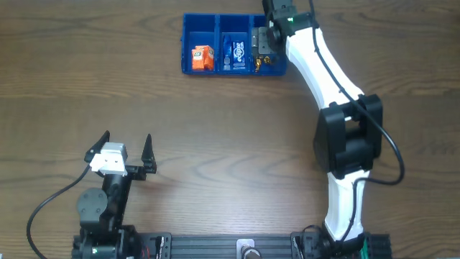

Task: Sort Candies Into Trays

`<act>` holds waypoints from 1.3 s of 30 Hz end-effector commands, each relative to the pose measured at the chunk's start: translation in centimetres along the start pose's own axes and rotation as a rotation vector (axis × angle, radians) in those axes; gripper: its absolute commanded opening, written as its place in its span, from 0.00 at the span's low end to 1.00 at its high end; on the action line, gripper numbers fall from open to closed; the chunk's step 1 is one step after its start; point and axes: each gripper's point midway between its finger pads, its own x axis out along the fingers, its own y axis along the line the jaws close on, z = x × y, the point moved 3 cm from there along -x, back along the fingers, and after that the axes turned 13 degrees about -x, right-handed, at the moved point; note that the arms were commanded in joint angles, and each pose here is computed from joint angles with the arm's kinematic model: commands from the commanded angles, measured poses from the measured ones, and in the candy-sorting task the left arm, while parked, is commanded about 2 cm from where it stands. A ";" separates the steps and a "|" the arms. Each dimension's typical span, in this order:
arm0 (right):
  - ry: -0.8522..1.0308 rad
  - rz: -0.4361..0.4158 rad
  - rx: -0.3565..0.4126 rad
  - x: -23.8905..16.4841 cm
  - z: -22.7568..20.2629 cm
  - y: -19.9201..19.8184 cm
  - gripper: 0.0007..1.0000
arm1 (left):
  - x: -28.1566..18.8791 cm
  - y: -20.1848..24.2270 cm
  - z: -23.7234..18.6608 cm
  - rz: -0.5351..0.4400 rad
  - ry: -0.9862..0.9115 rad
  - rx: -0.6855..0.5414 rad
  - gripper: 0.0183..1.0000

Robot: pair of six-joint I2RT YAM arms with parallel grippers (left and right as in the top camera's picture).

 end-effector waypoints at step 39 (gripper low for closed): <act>-0.909 -0.261 0.057 -14.9 -26.7 -6.4 1.00 | 0.1 0.1 -1.4 -0.008 0.049 0.002 1.00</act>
